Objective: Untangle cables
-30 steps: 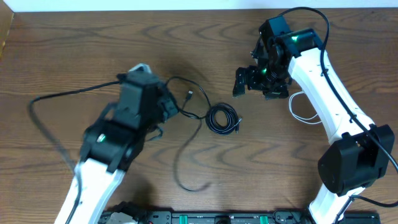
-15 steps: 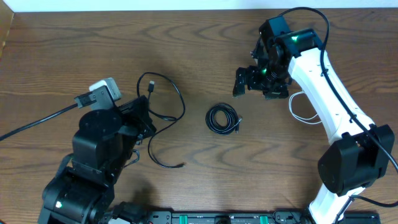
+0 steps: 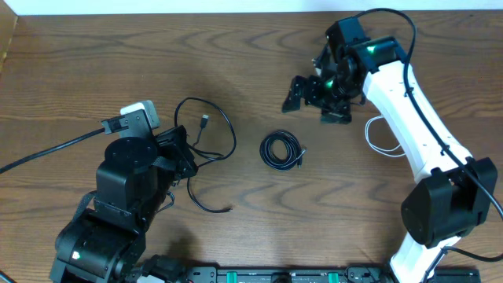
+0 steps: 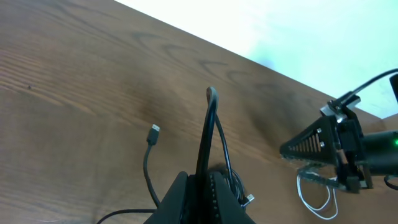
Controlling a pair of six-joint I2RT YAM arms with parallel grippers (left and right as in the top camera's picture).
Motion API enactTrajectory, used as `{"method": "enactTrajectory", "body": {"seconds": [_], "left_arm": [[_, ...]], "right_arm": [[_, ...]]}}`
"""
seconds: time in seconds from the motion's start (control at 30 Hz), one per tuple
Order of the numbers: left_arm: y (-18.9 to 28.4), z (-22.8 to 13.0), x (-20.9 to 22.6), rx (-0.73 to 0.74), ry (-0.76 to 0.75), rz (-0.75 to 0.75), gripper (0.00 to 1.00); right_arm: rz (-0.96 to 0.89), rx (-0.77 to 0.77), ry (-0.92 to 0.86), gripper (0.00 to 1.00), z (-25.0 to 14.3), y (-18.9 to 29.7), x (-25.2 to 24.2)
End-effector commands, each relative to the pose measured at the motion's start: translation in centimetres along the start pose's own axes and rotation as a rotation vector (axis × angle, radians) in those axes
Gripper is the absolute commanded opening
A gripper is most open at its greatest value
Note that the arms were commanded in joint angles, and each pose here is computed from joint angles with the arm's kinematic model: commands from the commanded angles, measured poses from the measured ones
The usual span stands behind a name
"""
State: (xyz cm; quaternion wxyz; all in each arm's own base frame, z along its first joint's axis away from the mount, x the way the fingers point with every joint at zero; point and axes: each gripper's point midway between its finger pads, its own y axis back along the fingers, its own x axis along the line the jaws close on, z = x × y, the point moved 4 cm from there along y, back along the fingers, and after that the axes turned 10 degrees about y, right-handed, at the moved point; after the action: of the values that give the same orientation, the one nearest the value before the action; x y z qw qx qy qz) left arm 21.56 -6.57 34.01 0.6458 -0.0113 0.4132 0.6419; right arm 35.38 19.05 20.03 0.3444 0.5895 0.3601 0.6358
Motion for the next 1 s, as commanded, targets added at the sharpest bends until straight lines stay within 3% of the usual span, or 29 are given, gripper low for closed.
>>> {"method": "enactTrajectory", "body": {"seconds": [0.0,0.3,0.57,0.83,0.93,0.97], "left_arm": [[0.3,0.6,-0.2,-0.028,-0.018,0.0,0.08],[-0.1,0.5,0.0,-0.021,-0.021,0.018,0.08],[-0.9,0.2,0.1,0.002,-0.022,0.041,0.08],[-0.6,0.6,-2.1,0.008,0.016,-0.097,0.08],[-0.2,0.8,-2.6,-0.003,0.019,-0.129,0.08],[-0.1,0.9,-2.6,-0.007,0.019,-0.133,0.07]], "right_arm": [[0.192,0.064,0.107,0.93,-1.8,-1.2,5.1],[0.381,0.063,0.374,0.88,-3.8,-2.9,12.6],[0.442,0.092,0.426,0.86,-5.0,-3.0,14.1],[0.307,0.064,0.459,0.78,-5.7,-4.7,14.3],[0.153,0.02,0.399,0.66,-5.4,-5.6,13.2],[0.077,-0.001,0.352,0.57,-5.2,-5.8,12.5]]}}
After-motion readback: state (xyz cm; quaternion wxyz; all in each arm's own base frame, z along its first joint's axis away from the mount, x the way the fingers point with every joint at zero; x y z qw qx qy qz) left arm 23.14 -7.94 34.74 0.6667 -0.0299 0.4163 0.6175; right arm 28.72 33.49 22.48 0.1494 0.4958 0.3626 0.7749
